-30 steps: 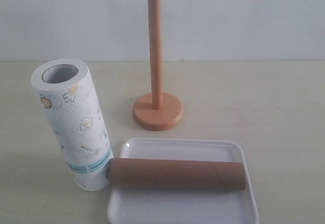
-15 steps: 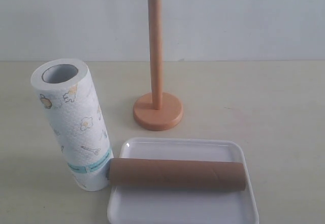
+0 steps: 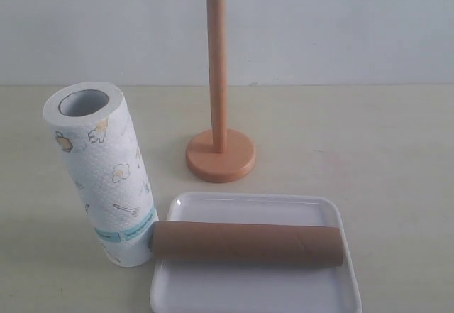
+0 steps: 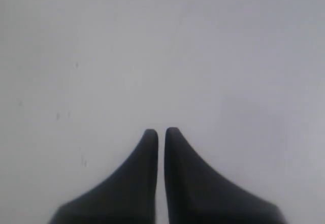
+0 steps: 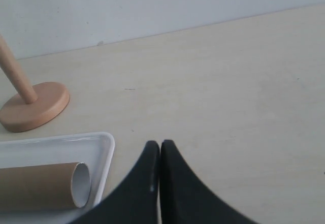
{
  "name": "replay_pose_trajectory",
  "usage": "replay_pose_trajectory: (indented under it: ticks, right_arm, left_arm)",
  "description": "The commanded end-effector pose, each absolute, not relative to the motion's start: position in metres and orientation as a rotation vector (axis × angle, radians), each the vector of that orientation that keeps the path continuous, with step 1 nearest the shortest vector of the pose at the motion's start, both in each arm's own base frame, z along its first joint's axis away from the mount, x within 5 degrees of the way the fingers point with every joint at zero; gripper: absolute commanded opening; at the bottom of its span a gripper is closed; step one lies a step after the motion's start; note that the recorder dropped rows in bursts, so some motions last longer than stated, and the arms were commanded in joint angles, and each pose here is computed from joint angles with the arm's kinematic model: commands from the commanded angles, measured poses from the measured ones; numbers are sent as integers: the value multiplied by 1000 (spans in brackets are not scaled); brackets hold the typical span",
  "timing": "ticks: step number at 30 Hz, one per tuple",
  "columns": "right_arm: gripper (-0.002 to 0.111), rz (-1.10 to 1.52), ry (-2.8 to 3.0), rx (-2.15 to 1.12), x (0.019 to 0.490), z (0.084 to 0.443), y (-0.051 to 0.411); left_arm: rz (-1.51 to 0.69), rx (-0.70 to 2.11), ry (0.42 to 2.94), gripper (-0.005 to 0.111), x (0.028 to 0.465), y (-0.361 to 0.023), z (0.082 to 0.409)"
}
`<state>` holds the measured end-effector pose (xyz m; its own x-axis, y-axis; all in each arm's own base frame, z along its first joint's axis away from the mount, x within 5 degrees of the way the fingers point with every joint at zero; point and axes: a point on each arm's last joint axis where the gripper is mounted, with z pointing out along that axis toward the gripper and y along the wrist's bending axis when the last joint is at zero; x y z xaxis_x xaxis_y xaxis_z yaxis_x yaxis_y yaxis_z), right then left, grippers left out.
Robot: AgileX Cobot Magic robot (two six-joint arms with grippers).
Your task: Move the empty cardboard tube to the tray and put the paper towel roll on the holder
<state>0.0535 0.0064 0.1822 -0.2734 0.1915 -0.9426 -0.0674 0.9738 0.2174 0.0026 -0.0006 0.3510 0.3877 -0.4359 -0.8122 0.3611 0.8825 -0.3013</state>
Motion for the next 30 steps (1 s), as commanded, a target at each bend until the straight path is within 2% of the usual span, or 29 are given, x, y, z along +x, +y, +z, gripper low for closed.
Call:
replay_pose_trajectory:
  ticks: [1,3,8,12,15,23,30]
  right_arm:
    - [0,248,1826,90,53,183,6]
    - [0,248,1826,90,53,183,6]
    - [0,248,1826,90,53,183,6]
    - [0,247,1831,91,53,182,6]
    - [0,247,1831,91,53,182,6]
    - [0,247,1831,91,53,182,6]
    - [0,247,1831,91,53,182,6]
  left_arm:
    - [-438,-55,778,4,-3,4,376]
    - [-433,-56,819,4,8,1,381]
    - [-394,-41,1219,4,83,-16,383]
    - [-356,-35,1439,4,138,-28,359]
    - [-338,-43,1486,4,162,-32,334]
    - [-367,-189,1473,4,161,-24,255]
    - [-358,87,1609,4,149,-39,218]
